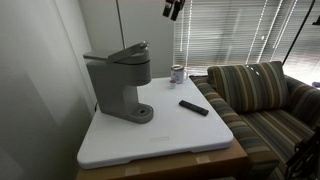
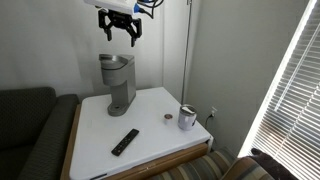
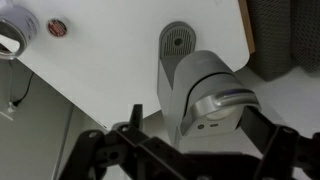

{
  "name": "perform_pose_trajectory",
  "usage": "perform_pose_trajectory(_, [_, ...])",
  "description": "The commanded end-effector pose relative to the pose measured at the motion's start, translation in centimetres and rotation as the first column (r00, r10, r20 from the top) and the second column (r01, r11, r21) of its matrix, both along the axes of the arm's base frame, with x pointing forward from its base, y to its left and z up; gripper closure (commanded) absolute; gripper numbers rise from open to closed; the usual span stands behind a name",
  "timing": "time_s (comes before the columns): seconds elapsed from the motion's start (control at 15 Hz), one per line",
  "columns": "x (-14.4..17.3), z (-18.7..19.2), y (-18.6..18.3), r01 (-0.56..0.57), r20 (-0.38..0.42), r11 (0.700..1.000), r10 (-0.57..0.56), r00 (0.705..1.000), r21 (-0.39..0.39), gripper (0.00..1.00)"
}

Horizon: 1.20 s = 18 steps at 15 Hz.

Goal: Close the coffeemaker

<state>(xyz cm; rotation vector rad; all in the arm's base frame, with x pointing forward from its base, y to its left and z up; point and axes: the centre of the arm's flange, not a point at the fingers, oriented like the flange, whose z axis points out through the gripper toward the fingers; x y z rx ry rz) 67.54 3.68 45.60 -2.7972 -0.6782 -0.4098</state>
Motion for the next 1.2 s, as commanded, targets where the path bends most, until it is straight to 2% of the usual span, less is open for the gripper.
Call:
perform_pose_trajectory(0.0, [1.0,-0.2,0.6,-0.012,0.007,1.000,0.012,1.000,0.000,0.00])
perform_pose_trajectory(0.2, [2.4,-0.5,1.0,-0.019,0.015,1.000,0.019,1.000,0.002,0.00])
perform_pose_trajectory(0.33, [2.5,-0.1,1.8,-0.078,-0.009,0.997,0.078,0.997,-0.004,0.00])
perform_pose_trajectory(0.47, [3.1,1.1,3.2,-0.161,-0.056,0.986,0.158,0.986,-0.045,0.00])
perform_pose_trajectory(0.67, [4.0,3.1,5.3,-0.278,-0.145,0.951,0.258,0.955,-0.134,0.00])
perform_pose_trajectory(0.73, [4.5,3.7,6.0,-0.305,-0.164,0.939,0.280,0.946,-0.157,0.25])
perform_pose_trajectory(0.8, [5.0,4.1,6.7,-0.326,-0.183,0.929,0.295,0.938,-0.177,0.26])
perform_pose_trajectory(0.87, [5.6,4.4,7.6,-0.331,-0.194,0.923,0.294,0.936,-0.198,0.32])
perform_pose_trajectory(1.0, [6.6,4.3,8.9,-0.340,-0.214,0.914,0.295,0.931,-0.222,0.46])
perform_pose_trajectory(1.13, [7.5,3.2,10.3,-0.323,-0.226,0.918,0.272,0.935,-0.230,0.60])
